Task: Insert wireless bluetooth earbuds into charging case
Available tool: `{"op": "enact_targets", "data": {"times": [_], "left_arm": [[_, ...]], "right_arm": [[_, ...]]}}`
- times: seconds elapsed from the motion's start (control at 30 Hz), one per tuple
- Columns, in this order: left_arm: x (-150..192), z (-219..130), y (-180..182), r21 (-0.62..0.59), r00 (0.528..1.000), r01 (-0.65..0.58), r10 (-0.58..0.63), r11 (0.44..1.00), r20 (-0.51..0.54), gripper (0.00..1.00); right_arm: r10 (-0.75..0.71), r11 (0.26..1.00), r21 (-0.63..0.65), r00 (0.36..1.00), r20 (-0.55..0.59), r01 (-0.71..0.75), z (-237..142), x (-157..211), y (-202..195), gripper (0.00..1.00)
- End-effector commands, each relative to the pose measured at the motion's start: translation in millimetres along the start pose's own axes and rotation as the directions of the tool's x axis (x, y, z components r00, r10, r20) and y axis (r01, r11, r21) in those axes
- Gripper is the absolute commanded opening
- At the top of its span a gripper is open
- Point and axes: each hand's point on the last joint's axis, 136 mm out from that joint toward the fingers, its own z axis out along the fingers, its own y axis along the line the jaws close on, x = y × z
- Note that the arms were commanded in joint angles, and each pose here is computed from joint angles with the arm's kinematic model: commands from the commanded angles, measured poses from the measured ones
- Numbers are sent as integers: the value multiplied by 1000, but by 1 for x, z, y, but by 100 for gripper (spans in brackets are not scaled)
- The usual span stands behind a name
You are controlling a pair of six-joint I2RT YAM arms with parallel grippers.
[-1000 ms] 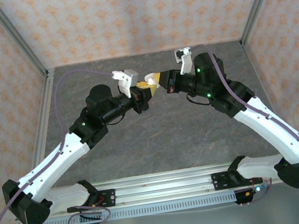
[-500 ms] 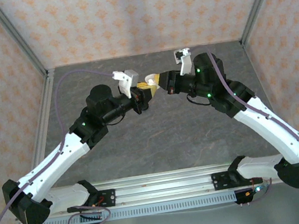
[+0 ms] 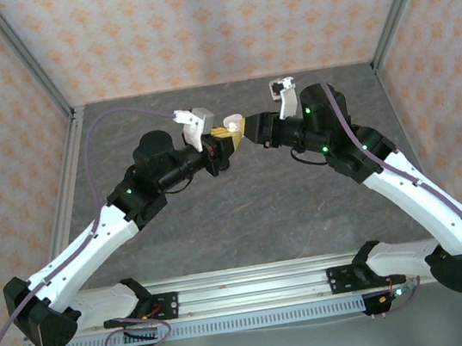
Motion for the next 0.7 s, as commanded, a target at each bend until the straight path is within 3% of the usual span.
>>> {"op": "enact_targets", "data": {"times": [0.0,0.17,0.5,0.67], "left_arm": [[-31,-3,-10,22,996,-28,26,999,90,0],[-30,-3,-10,22,996,-29,27,999,88,0],[-29,-5,-10,19,996,-28,27,999,85,0],[-28,-5,-10,21,996,-27,25,999,80,0]], "right_arm": [[-11,1000,-10,1000,10,11,-10,-4,7,33],[-8,1000,-17,999,37,9,-17,-13,14,40],[51,998,-40,998,30,-50,-26,-22,19,43],[86,994,-70,996,-2,-86,-23,-19,22,35]]}}
